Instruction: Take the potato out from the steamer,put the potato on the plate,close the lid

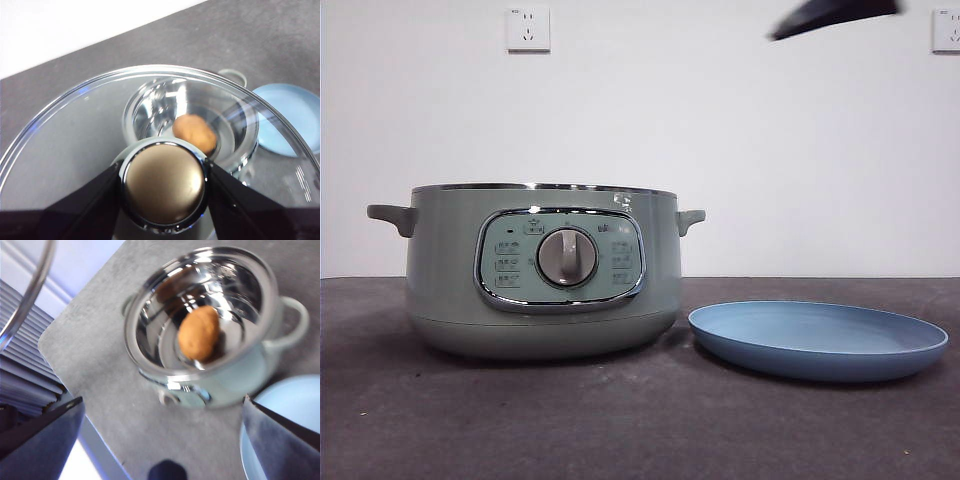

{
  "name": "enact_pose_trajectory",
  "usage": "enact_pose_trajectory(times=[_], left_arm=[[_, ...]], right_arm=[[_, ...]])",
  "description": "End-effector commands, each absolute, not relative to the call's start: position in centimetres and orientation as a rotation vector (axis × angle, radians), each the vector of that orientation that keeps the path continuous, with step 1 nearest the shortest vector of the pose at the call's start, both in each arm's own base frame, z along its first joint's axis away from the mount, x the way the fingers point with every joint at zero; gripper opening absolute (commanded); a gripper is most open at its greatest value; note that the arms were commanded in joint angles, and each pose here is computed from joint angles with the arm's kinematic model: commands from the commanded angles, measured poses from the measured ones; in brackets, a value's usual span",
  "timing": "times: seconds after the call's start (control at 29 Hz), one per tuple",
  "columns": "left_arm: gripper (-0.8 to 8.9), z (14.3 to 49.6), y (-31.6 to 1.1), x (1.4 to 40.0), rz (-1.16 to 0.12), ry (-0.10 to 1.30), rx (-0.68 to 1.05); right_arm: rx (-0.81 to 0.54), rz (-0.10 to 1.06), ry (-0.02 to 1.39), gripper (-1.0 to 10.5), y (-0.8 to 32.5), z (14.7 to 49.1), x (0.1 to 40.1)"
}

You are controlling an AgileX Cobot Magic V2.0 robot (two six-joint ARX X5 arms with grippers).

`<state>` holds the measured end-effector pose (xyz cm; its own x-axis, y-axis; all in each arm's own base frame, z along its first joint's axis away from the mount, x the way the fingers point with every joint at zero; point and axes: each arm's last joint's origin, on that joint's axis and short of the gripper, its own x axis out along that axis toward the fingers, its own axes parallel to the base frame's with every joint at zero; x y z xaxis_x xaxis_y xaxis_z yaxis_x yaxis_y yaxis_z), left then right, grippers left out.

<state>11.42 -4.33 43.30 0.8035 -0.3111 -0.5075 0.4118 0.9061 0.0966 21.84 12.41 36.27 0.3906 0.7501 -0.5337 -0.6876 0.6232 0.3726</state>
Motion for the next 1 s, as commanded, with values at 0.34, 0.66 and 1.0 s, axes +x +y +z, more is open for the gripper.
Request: enact_pose_trajectory(times=[0.34, 0.66, 1.0], left_arm=[[-0.09, 43.6, -1.6, 4.5, -0.33, 0.476, 0.119], [-0.09, 43.2, -1.5, 4.2, -0.333, 0.511, 0.128], [-0.09, 43.2, -1.5, 4.2, -0.346, 0.508, 0.153]], right_arm=[[-0.081, 0.881, 0.764, 6.2, 24.7, 35.3, 29.4], [-0.227, 0.744, 0.792, 6.2, 30.3, 29.6, 32.4], [-0.315, 0.651, 0.899, 6.2, 32.5, 22.6, 34.1]])
